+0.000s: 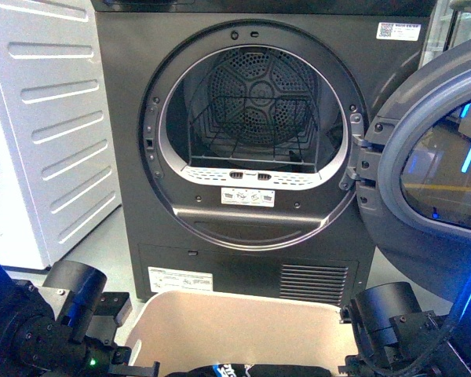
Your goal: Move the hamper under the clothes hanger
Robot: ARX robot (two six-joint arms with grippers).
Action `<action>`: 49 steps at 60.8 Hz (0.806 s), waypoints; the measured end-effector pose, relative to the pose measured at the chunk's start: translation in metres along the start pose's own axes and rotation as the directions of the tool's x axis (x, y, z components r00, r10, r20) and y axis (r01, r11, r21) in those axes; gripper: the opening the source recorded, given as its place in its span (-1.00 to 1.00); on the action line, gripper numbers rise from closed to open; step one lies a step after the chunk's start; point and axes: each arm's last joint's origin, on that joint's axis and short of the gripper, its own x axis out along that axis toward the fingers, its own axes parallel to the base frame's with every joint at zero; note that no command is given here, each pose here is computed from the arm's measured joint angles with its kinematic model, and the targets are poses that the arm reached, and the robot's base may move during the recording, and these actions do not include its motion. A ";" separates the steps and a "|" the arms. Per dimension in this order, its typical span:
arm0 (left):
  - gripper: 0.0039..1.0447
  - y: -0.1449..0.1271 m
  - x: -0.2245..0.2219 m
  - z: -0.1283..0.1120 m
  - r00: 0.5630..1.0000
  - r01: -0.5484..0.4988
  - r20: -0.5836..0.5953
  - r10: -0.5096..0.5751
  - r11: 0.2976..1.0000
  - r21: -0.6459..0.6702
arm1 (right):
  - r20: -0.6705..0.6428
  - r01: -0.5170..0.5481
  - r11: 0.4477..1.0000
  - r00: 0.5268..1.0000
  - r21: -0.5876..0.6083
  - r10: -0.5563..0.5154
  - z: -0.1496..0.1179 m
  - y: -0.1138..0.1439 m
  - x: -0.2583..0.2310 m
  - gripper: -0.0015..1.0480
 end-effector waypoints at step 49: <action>-0.92 -0.008 -0.022 -0.002 1.000 -0.015 -0.013 0.015 1.000 0.000 | 0.003 -0.007 1.000 1.000 -0.027 0.007 0.001 0.001 -0.005 -0.95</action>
